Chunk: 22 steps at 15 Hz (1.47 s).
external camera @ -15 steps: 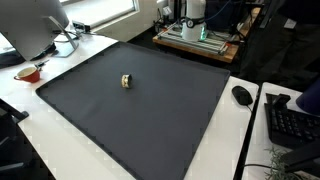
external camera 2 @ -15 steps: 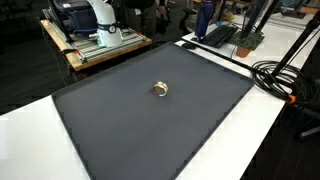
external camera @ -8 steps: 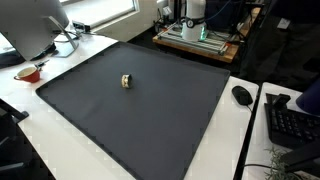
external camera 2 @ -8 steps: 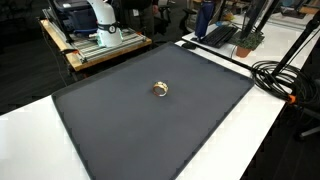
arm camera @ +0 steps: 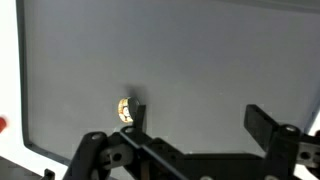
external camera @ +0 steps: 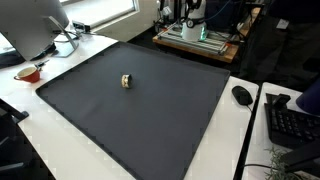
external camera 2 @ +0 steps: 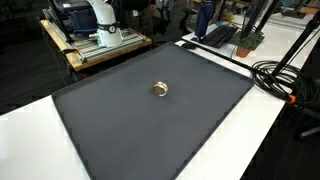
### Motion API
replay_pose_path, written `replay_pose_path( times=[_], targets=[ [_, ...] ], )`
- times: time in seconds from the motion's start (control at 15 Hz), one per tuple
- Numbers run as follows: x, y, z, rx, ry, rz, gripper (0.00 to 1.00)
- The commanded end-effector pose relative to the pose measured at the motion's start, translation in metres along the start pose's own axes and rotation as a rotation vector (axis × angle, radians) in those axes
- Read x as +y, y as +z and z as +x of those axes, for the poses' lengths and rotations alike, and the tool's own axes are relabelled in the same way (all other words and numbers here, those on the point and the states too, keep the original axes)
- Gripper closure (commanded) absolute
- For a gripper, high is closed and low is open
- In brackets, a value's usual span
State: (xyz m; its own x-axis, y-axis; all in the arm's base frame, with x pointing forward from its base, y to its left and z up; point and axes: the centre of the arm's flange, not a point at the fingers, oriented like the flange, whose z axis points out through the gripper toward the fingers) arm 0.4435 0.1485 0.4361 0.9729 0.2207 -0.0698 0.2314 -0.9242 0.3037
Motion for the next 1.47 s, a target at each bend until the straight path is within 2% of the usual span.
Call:
replay_pose_path(
  times=[0.0, 0.13, 0.2, 0.67, 0.93, 1.2, 1.4],
  targets=[
    [-0.018, 0.023, 0.016, -0.062, -0.138, -0.133, 0.0],
    [-0.03, 0.035, 0.019, -0.085, -0.206, -0.209, 0.0],
    [-0.022, 0.033, 0.008, -0.063, -0.139, -0.14, 0.0],
    [-0.027, 0.042, 0.011, -0.06, -0.152, -0.16, 0.0],
    [-0.052, 0.057, 0.03, -0.021, -0.281, -0.329, 0.0],
    [-0.081, 0.087, 0.049, -0.075, -0.457, -0.496, 0.0],
    [-0.102, 0.116, 0.064, -0.132, -0.583, -0.587, 0.0]
  ],
)
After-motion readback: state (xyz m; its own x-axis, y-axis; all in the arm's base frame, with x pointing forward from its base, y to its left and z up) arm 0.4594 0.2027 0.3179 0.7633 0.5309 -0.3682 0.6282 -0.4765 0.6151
